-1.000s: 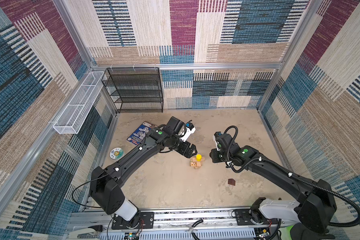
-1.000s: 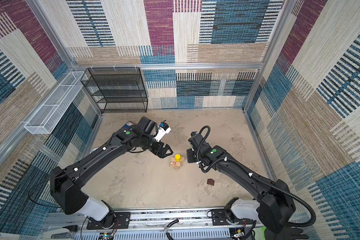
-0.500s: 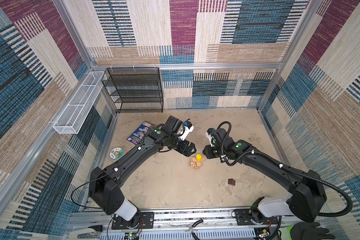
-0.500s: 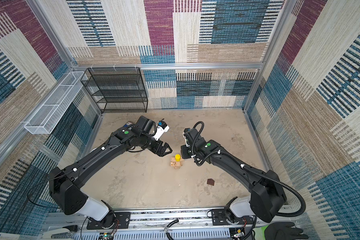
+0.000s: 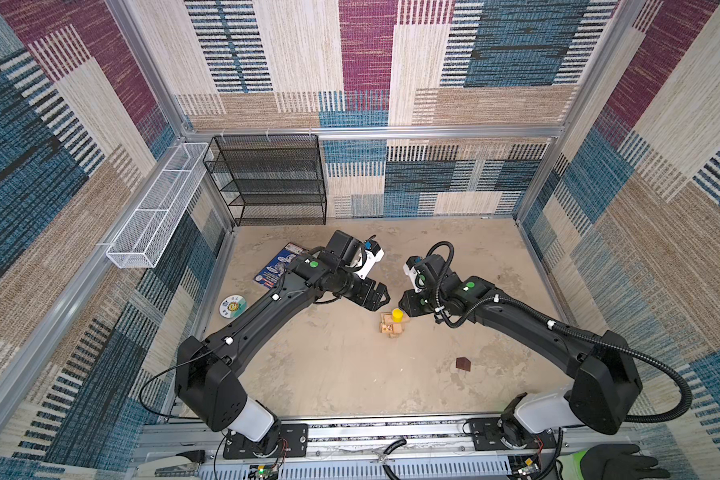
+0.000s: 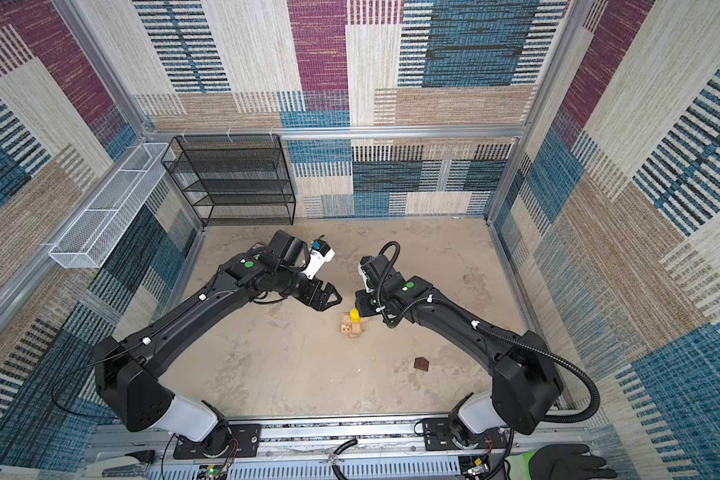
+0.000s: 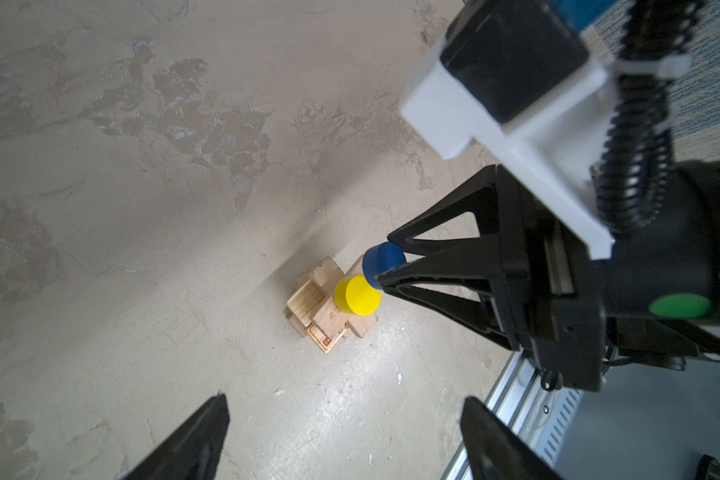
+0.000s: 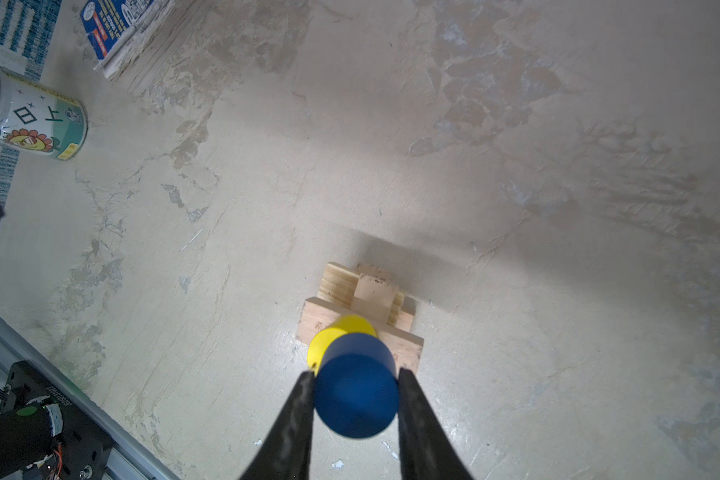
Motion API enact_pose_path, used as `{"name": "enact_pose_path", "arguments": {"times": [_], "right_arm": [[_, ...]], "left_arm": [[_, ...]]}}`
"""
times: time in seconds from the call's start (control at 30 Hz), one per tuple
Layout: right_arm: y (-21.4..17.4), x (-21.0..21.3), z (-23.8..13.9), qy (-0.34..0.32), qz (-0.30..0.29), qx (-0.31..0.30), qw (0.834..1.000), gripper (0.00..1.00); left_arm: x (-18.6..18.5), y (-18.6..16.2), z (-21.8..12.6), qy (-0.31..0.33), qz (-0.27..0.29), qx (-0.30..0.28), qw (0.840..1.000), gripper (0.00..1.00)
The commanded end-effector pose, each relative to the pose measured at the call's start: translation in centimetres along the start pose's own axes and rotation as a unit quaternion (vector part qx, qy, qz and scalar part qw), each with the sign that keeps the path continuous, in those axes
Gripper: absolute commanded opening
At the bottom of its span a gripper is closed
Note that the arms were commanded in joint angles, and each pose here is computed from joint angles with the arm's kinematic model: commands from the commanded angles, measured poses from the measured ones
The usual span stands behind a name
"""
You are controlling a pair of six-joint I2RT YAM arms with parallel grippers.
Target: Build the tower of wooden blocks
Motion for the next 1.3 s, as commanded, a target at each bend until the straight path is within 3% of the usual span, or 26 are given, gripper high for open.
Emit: {"name": "enact_pose_path", "arguments": {"times": [0.0,0.47,1.27], "right_arm": [[0.3,0.6,-0.1,0.005,-0.012,-0.005,1.000,0.00],[-1.0,1.4,1.3,-0.050,-0.073,0.016,0.996,0.00],[-1.1,1.2,1.5,-0.073,-0.085,0.021,0.993,0.00]], "left_arm": [[0.3,0.4,-0.3,0.007,-0.011,-0.012,1.000,0.92],[0.7,0.5,-0.6,0.011,-0.018,-0.019,1.000,0.92],[0.9,0.5,-0.5,0.007,-0.025,-0.019,0.999,0.92]]}}
Point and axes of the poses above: each gripper's point midway between its finger pads, its own z axis out along the fingers, its own x axis along the line the jaws close on, y = z × x, the point moved 1 cm from there along -z, back along the fingers, and after that the axes turned 14 degrees about z, right-handed, at the moved point
